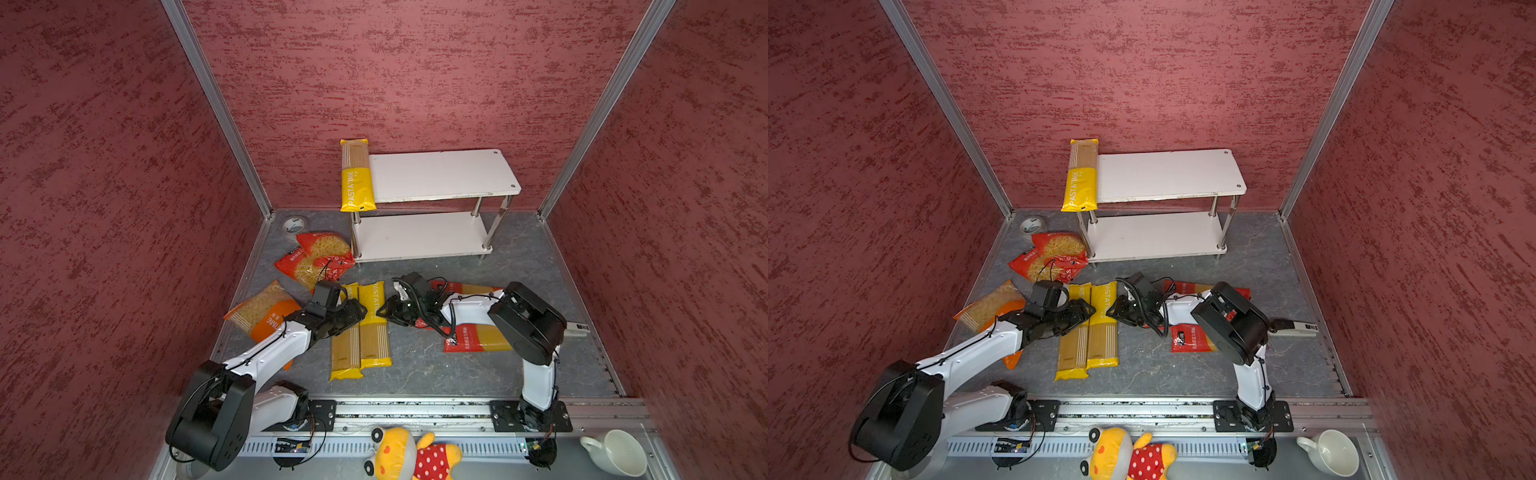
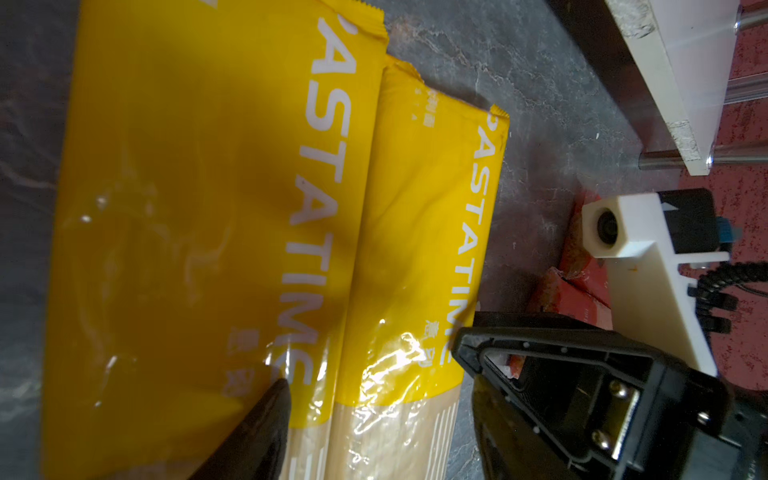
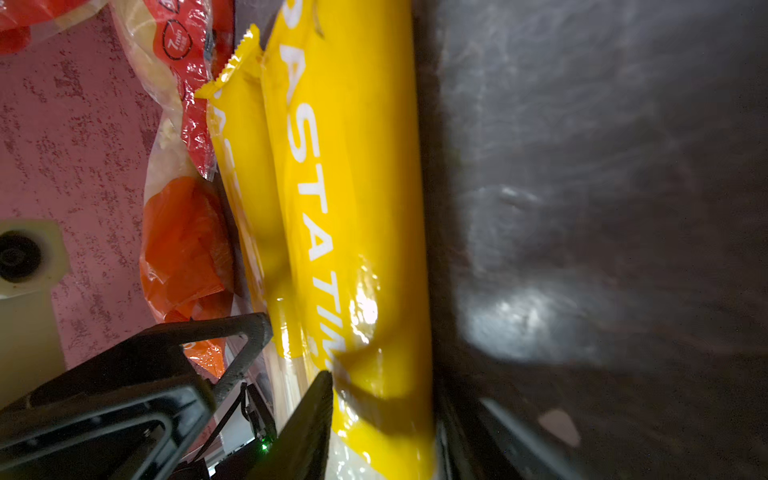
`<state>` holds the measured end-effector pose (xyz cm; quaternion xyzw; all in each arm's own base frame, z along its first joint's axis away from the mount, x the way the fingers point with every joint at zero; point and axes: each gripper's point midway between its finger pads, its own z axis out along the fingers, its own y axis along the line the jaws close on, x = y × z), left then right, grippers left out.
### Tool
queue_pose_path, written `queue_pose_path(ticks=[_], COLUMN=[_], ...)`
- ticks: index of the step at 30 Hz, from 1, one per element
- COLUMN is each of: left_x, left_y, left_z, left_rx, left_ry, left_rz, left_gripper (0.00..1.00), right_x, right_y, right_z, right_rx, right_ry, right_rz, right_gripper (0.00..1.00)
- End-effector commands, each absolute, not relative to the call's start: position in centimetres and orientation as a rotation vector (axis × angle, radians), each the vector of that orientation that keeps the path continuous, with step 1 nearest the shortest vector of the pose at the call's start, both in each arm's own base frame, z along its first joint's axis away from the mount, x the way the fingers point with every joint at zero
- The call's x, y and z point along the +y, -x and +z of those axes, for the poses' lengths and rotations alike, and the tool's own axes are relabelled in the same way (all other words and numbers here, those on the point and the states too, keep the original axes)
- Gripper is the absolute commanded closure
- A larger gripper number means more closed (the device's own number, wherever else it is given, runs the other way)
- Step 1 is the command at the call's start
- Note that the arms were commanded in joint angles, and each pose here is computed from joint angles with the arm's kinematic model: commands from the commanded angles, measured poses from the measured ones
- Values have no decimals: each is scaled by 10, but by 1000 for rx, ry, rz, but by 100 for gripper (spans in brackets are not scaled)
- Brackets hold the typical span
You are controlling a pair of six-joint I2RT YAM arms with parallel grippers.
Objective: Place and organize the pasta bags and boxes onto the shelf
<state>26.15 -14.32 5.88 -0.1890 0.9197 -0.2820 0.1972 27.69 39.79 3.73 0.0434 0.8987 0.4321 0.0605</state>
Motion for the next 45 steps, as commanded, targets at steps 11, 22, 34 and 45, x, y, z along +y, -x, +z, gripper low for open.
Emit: queue_pose_path(ticks=[11,22,34,45], left_x=[-143,-149,-175,-211], left_y=[-273,-288,-299,-309], left_z=[66,102,126,121], left_rx=[2512,2457,2395,2397], left_ry=[555,504,386,266], left_rz=[-793,-808,-878,-963], left_gripper=[31,31,31,31], right_x=[419,401,349,218], right_y=[-281,-283,-281,-307], right_z=[47,78,134,140], right_rx=[2621,2520,2417,2116], right_ry=[-44,-2,-47,-911], right_rz=[1442,1429,1416,1145], right_gripper=[81,98,100,100])
